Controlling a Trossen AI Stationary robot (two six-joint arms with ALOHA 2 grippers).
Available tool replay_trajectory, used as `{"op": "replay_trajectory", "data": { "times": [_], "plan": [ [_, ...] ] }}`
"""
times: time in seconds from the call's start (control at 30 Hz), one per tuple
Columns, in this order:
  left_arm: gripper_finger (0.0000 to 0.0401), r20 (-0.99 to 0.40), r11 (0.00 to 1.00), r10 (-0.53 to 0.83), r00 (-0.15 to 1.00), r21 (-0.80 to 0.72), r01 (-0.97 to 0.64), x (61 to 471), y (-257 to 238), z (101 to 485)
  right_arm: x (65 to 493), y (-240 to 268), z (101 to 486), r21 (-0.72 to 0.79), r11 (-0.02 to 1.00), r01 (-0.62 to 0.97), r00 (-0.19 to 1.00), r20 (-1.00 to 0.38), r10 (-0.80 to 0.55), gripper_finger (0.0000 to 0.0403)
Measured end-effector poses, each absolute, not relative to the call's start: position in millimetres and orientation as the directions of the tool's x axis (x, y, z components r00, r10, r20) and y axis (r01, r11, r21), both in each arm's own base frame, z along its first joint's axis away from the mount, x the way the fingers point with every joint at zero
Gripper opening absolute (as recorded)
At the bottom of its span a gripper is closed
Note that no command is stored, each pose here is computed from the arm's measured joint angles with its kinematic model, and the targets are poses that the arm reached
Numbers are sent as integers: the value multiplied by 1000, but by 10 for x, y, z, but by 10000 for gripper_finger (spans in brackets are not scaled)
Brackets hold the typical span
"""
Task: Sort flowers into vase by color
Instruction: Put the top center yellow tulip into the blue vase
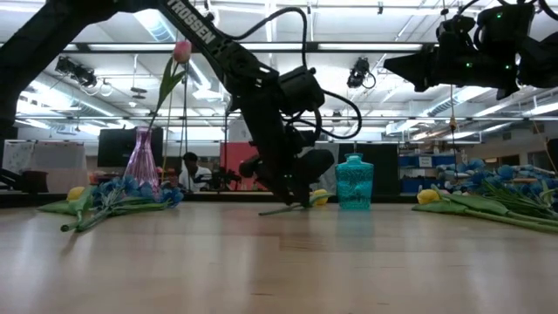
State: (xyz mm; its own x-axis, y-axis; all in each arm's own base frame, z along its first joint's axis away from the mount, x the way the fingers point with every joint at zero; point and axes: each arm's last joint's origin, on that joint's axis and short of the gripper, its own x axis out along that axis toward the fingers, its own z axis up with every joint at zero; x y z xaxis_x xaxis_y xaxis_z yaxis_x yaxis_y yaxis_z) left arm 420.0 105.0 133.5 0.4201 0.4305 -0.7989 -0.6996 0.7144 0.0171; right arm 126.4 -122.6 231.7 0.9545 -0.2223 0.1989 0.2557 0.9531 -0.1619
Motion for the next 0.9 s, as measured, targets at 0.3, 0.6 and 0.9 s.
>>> {"op": "replay_trajectory", "data": {
  "times": [0.3, 0.6, 0.9],
  "plan": [
    [90, -806, 735, 440, 395, 71, -674, 4176, 1066, 1329, 1264, -1226, 2319, -163, 953, 256, 954, 201, -222, 65],
    [16, -816, 742, 467, 341, 152, -653, 4012, 1200, 1568, 1264, -1225, 2310, -160, 957, 241, 959, 192, -209, 65],
    [14, -595, 760, 584, 552, 163, -629, 4037, 1369, 2196, 1087, -1274, 2353, -124, 955, 270, 952, 184, -246, 65]
  ]
}}
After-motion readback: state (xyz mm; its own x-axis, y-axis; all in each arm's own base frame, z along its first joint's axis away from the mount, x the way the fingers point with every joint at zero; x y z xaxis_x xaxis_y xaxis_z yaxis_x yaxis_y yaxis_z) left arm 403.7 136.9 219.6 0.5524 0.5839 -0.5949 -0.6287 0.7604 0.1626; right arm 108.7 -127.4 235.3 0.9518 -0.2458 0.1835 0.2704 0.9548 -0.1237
